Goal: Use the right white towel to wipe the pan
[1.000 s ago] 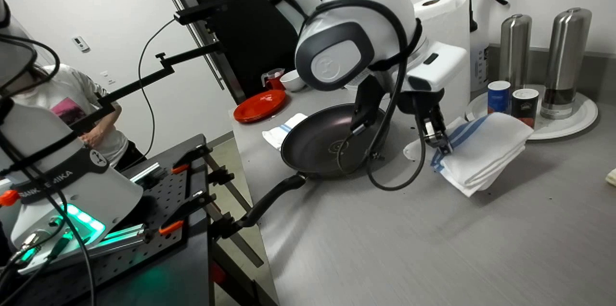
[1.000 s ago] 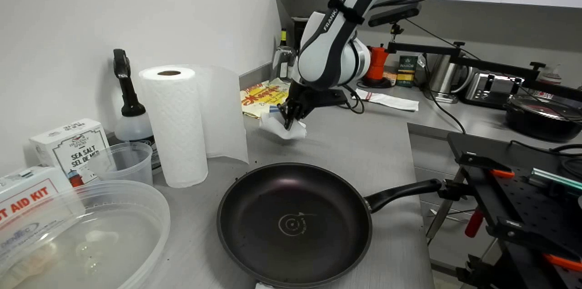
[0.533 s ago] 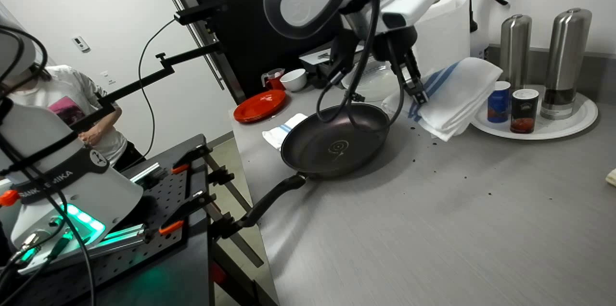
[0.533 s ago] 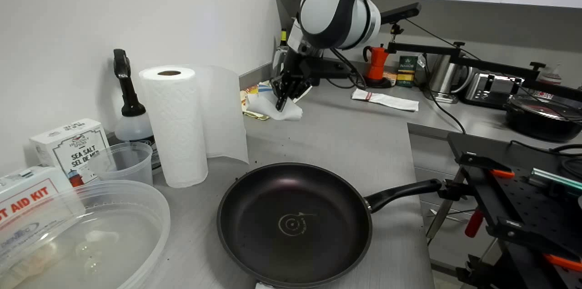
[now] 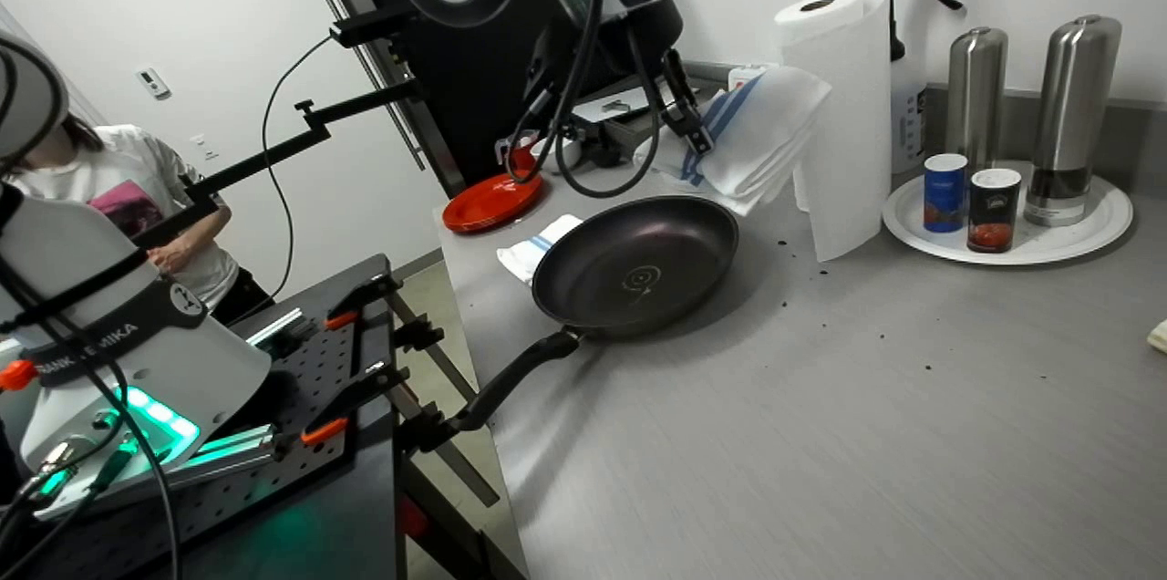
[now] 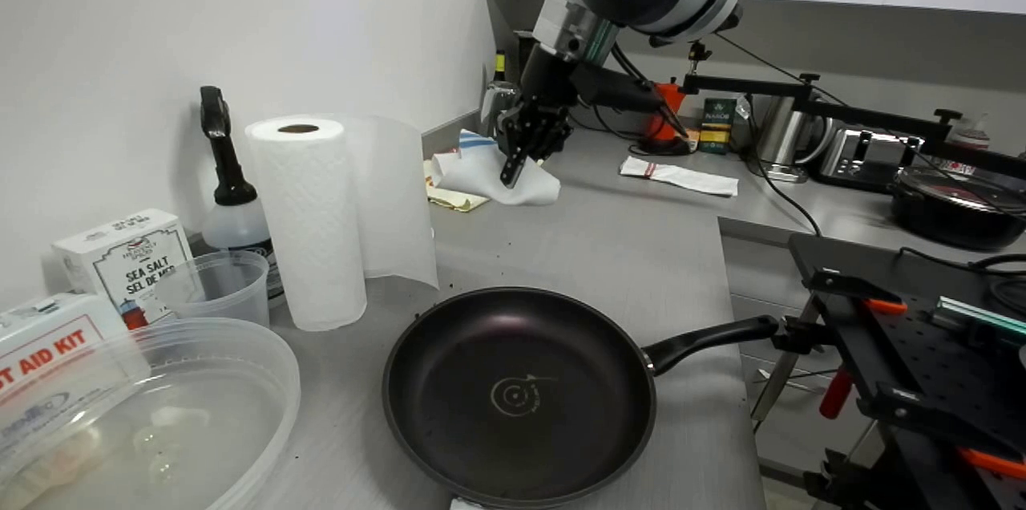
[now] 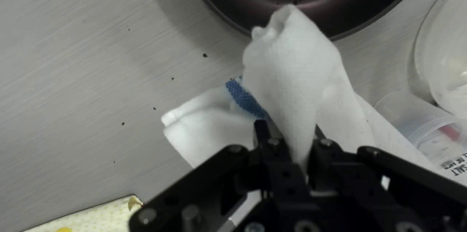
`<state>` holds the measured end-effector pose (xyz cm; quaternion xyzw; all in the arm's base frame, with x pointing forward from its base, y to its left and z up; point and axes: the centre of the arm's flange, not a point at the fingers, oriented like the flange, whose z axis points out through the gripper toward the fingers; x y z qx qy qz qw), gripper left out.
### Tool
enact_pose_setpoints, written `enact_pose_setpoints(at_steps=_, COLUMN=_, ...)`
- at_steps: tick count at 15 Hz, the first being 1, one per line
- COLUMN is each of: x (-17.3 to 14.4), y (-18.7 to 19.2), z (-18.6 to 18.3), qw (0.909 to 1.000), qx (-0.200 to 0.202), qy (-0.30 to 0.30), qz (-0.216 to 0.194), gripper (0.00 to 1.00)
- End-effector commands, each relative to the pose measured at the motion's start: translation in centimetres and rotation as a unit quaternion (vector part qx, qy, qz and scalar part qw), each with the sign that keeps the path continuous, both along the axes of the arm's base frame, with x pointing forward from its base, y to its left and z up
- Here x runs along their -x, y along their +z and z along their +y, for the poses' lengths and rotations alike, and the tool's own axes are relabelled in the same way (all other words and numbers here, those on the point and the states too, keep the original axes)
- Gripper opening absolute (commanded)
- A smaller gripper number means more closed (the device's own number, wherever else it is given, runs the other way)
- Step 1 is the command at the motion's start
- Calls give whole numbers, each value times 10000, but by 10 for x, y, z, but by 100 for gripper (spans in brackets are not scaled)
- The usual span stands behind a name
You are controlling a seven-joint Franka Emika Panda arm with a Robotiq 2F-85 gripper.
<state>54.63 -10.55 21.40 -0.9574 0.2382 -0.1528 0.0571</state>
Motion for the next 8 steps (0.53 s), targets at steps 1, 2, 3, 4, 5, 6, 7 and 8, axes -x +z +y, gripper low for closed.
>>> enact_pose_setpoints(at_steps=1, x=39, y=11, z=26, qw=9997, qx=-189, qy=170, qz=17, gripper=3)
enact_pose_setpoints(at_steps=2, x=44, y=10, z=34, qw=9995, qx=-189, qy=242, qz=-26, gripper=3)
enact_pose_setpoints(at_steps=3, x=48, y=9, z=40, qw=9993, qx=-183, qy=320, qz=-63, gripper=3)
enact_pose_setpoints(at_steps=4, x=52, y=8, z=47, qw=9989, qx=-209, qy=407, qz=-68, gripper=3)
enact_pose_setpoints(at_steps=5, x=57, y=7, z=53, qw=9986, qx=-210, qy=473, qz=-81, gripper=3)
enact_pose_setpoints(at_steps=6, x=60, y=6, z=57, qw=9983, qx=-222, qy=534, qz=-81, gripper=3)
enact_pose_setpoints(at_steps=7, x=65, y=5, z=62, qw=9980, qx=-238, qy=589, qz=-74, gripper=3)
enact_pose_setpoints(at_steps=8, x=69, y=4, z=65, qw=9976, qx=-235, qy=648, qz=-66, gripper=3)
